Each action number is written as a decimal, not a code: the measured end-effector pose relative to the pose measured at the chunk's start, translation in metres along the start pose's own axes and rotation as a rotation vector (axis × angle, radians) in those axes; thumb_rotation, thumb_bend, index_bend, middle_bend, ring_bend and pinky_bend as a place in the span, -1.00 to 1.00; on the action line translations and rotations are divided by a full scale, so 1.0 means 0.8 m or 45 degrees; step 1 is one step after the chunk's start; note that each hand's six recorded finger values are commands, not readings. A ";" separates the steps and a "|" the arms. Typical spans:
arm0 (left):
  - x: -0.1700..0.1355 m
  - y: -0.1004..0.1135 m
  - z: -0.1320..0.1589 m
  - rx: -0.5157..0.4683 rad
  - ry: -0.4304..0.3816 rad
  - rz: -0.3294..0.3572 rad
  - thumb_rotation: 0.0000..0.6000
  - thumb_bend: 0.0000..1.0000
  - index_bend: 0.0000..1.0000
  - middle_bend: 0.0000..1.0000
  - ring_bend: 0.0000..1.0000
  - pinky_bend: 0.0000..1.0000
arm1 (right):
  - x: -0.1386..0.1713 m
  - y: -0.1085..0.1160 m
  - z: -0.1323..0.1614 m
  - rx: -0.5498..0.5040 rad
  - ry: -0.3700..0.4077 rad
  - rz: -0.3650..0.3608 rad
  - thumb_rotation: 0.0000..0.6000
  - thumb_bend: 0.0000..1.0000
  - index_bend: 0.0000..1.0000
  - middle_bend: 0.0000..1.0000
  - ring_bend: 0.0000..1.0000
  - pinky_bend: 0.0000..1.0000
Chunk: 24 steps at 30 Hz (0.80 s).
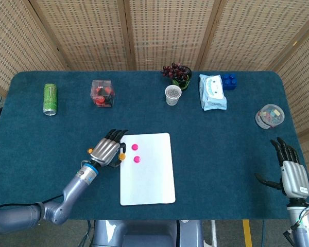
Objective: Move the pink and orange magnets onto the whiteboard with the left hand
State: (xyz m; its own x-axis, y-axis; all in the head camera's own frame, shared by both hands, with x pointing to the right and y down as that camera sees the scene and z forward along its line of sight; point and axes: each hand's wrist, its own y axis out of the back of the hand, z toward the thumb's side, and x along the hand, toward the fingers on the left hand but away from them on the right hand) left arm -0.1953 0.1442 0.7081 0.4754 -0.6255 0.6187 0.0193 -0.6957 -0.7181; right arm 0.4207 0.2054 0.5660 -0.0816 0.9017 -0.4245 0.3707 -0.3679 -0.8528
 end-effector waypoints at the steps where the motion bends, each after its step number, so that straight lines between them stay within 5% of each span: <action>1: -0.003 -0.005 0.006 0.007 -0.016 -0.011 1.00 -0.36 0.05 -1.00 -1.00 -1.00 | 0.000 0.000 0.000 0.001 0.000 0.000 1.00 -0.53 -1.00 -1.00 -1.00 -1.00; 10: -0.012 -0.020 0.028 0.027 -0.090 -0.032 1.00 -0.37 0.05 -1.00 -1.00 -1.00 | 0.000 0.000 0.000 0.002 0.000 0.001 1.00 -0.53 -1.00 -1.00 -1.00 -1.00; 24: -0.013 -0.034 0.025 0.067 -0.066 -0.052 1.00 -0.45 -0.01 -1.00 -1.00 -1.00 | 0.000 0.000 0.000 0.002 -0.001 0.004 1.00 -0.53 -1.00 -1.00 -1.00 -1.00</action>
State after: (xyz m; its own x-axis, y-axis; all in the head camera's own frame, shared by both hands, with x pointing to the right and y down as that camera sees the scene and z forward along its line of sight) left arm -0.1832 0.1765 0.7147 0.5182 -0.5768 0.6315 0.0853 -0.6999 -0.7092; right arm 0.4208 0.2057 0.5663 -0.0812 0.9004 -0.4273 0.3696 -0.3710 -0.8519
